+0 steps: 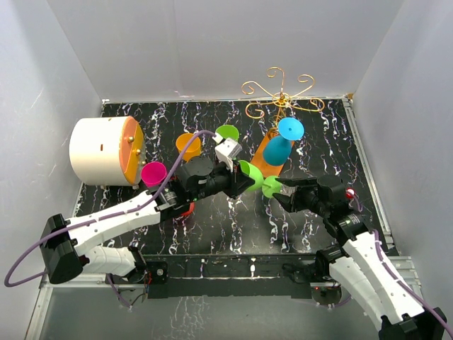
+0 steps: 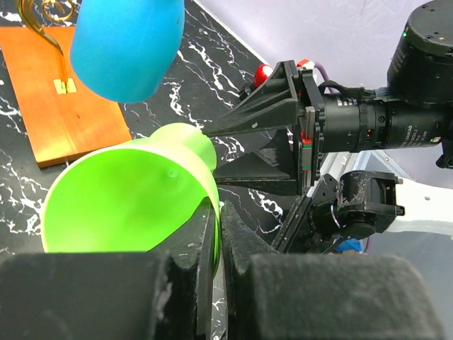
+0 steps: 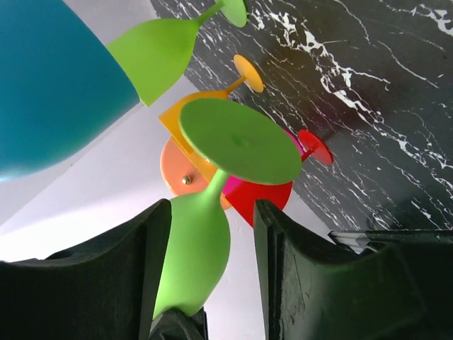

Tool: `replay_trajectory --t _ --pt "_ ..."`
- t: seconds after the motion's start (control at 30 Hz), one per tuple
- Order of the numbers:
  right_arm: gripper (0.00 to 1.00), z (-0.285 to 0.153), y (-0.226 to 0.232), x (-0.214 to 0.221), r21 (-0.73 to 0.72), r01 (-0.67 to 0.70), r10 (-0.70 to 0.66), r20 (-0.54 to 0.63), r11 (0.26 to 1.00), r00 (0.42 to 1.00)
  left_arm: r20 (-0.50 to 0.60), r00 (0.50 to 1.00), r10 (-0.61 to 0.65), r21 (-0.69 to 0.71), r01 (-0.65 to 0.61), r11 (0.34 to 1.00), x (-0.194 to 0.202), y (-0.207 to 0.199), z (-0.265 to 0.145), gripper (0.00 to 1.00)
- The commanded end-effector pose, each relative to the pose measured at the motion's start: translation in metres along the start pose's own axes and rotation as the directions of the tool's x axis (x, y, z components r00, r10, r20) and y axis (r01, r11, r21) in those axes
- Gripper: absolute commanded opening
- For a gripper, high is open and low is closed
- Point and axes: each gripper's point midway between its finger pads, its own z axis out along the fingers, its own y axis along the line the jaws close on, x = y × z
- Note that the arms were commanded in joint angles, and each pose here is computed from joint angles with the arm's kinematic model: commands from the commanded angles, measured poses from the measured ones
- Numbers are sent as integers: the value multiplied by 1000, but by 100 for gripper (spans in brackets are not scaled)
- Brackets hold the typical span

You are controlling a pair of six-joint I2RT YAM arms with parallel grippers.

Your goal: Place the wine glass upside down on the wine glass rack

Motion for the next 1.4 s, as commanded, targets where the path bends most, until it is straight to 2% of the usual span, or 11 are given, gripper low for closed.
replay_trajectory --t 0.0,0.07,0.13,0.43,0.8,0.93,1.03,1.17,1.2,1.3,1.37 --pt "47 -7 26 3 -54 -24 26 22 998 999 78 994 70 74 -76 994 -17 -14 5 0" --pt "37 -5 24 0 -46 -33 34 28 998 999 83 993 83 89 -90 992 -17 -16 7 0" --pt "34 -2 21 -1 -32 -38 39 37 999 999 91 991 93 98 -102 990 -17 -17 8 0" --pt "38 12 19 2 -3 -38 38 3 999 999 108 987 121 170 -139 976 -12 -27 9 0" --pt "37 20 21 4 -13 -50 50 -24 999 998 104 988 116 239 -139 961 -5 -41 11 0" --pt "22 21 20 4 -26 -58 57 -34 998 998 99 988 121 260 -144 955 -2 -45 9 0" --pt "15 21 21 3 -36 -64 63 -33 997 997 92 989 115 268 -136 954 2 -46 6 0" --pt "1 20 22 0 -49 -62 62 -18 997 998 85 991 102 280 -122 952 8 -46 0 0" --pt "0 20 22 0 -49 -62 61 -14 997 998 81 992 101 279 -120 953 9 -46 -1 0" --pt "0 20 21 -2 -51 -54 54 -8 997 999 69 993 95 264 -110 958 13 -41 -4 12" --pt "0 20 19 -4 -49 -40 40 5 998 999 63 994 90 244 -103 964 16 -37 -7 34"
